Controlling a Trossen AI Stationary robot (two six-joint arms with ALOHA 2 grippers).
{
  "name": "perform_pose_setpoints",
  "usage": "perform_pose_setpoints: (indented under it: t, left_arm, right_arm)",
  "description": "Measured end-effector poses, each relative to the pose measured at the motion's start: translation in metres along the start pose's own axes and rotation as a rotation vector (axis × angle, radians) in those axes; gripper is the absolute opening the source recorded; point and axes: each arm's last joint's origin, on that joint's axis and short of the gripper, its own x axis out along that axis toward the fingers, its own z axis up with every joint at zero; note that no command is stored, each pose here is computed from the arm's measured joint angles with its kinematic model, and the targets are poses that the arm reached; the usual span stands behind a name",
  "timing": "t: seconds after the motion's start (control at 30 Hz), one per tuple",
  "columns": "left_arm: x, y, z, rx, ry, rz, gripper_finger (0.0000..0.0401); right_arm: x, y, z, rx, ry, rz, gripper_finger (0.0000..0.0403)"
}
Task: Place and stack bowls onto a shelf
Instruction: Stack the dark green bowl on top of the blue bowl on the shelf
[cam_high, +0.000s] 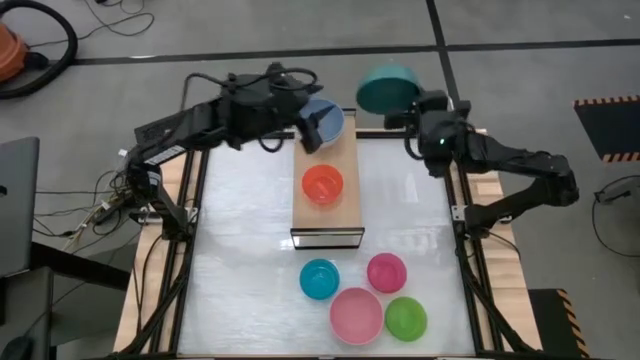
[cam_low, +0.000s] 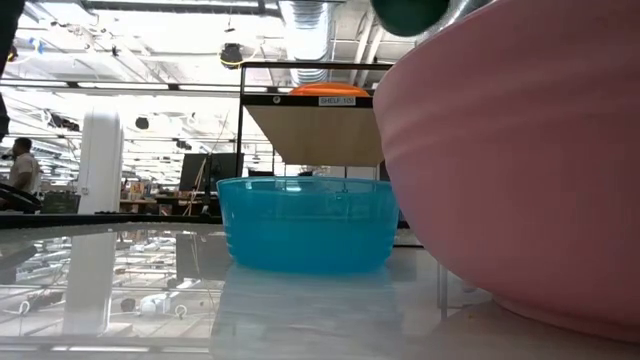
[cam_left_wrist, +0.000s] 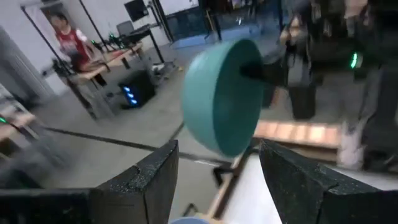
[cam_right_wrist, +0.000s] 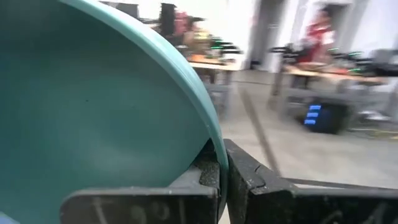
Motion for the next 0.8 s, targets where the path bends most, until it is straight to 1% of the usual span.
perform_pose_setpoints:
  t: [0.07, 0.13, 0.27, 0.4, 0.47, 0.7, 0.8]
  left_arm:
    - [0.016, -0.008, -0.004, 0.081, -0.001, 0.025, 0.0206]
    - [0.026, -0.013, -0.008, 0.145, 0.012, 0.049, 0.0201]
    - [0.042, -0.018, -0.011, 0.19, 0.009, 0.113, 0.0194]
    - [0.05, -0.018, -0.013, 0.196, 0.033, 0.236, 0.0193]
    - [0.053, -0.015, -0.012, 0.18, 0.03, 0.293, 0.0193]
    - [0.061, -0.008, -0.008, 0.139, -0.044, 0.309, 0.0191]
    - [0.064, -0.01, -0.011, 0.156, -0.027, 0.31, 0.0175]
  right_arm:
    - [0.006, 0.003, 0.006, 0.044, -0.02, 0.043, 0.0025]
    - [0.008, 0.005, 0.011, 0.057, -0.042, 0.06, 0.0025]
    - [0.01, 0.013, 0.018, 0.058, -0.089, 0.084, 0.0025]
    - [0.009, 0.018, 0.02, 0.042, -0.11, 0.107, 0.0025]
    - [0.008, 0.018, 0.019, 0.045, -0.111, 0.112, 0.0025]
    - [0.007, 0.024, 0.018, 0.047, -0.124, 0.178, 0.0025]
    - [0.007, 0.027, 0.016, 0.04, -0.113, 0.157, 0.0025]
